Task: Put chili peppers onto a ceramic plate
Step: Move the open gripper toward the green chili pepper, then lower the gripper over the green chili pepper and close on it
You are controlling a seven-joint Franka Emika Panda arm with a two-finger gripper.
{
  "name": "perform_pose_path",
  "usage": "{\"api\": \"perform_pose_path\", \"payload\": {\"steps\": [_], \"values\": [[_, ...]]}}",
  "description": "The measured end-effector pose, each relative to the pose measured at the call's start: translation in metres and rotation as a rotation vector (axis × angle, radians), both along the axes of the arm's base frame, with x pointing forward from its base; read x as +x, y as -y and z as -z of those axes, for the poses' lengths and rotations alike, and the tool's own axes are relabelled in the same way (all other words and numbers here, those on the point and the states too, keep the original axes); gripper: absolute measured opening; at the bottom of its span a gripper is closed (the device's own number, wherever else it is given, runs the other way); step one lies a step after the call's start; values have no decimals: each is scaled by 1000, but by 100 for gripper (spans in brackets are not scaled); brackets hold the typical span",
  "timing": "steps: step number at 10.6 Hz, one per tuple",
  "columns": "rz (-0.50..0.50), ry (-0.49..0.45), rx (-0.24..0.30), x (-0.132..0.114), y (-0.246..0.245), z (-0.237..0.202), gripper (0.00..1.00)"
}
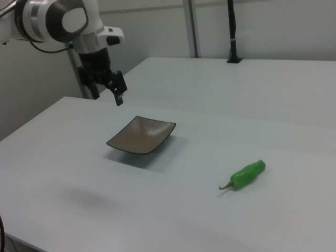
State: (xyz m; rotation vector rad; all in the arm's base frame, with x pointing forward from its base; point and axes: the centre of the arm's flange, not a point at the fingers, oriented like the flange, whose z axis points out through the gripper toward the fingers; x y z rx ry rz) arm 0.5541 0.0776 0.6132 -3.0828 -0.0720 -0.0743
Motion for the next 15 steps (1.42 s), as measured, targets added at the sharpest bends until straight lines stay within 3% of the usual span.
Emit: {"api": "perform_pose_path", "payload": {"steps": [4, 8, 10, 15], "values": [[105, 38, 3, 10, 58, -12, 100], [275, 35, -4, 36, 158, 3, 100], [363, 34, -16, 55, 212, 27, 100], [482, 56, -53, 92, 297, 123, 100]]}}
